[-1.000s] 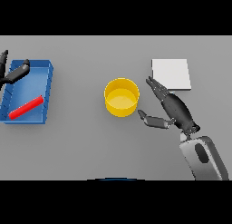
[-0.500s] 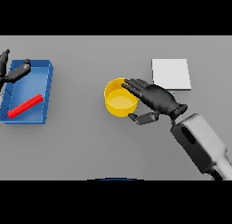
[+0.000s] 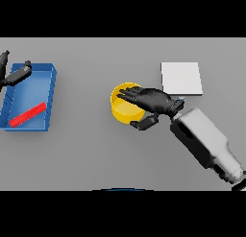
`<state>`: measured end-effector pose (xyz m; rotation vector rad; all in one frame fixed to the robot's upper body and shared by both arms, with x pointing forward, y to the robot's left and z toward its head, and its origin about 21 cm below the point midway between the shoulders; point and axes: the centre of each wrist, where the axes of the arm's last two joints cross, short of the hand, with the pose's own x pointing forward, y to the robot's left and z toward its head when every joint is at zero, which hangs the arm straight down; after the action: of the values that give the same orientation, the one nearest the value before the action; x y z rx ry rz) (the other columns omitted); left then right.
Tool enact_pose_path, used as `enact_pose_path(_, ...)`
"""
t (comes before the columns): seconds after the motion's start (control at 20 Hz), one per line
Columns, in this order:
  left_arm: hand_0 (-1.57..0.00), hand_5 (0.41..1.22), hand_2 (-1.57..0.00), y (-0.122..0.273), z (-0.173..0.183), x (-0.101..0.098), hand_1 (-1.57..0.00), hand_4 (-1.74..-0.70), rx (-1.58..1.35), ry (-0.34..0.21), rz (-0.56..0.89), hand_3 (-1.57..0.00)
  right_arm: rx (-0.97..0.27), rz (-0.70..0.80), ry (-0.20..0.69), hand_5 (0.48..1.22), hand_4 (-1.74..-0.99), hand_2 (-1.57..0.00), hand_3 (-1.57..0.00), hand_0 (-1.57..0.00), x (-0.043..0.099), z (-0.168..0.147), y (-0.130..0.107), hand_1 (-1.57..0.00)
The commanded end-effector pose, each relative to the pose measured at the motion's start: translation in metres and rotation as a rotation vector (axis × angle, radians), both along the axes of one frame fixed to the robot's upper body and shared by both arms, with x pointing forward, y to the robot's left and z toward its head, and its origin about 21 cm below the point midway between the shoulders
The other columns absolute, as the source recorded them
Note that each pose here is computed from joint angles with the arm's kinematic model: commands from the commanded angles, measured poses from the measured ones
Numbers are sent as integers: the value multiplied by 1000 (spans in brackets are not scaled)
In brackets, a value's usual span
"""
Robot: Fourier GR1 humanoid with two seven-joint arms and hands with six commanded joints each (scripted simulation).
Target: Pick up the red beaker and tilt it to pour out 1 green nut into yellow bowl. Pick up the yellow bowl and place it on the metallic measuring scale.
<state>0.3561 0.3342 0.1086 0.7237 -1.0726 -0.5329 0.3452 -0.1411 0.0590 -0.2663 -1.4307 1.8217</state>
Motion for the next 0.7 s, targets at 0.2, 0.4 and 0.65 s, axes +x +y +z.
enact_pose_path(0.2, 1, 735, 1, 0, 2, -1, 1, -798, -4, -1, -9, 1, -82, 30, 44, 671, -1288, 1, 1, 1, 7, -8, 10, 1)
enact_pose_path(0.4, 1, 736, 1, 1, 5, -1, 1, -798, 10, -5, 1, 1, -149, 33, 60, 681, -1306, 1, 1, 1, 10, -8, 15, 1)
enact_pose_path(0.65, 1, 727, 1, 0, 2, -1, 1, -792, 7, -6, -2, 1, -195, 45, 63, 756, -1321, -30, -49, 1, 11, -10, 25, -10)
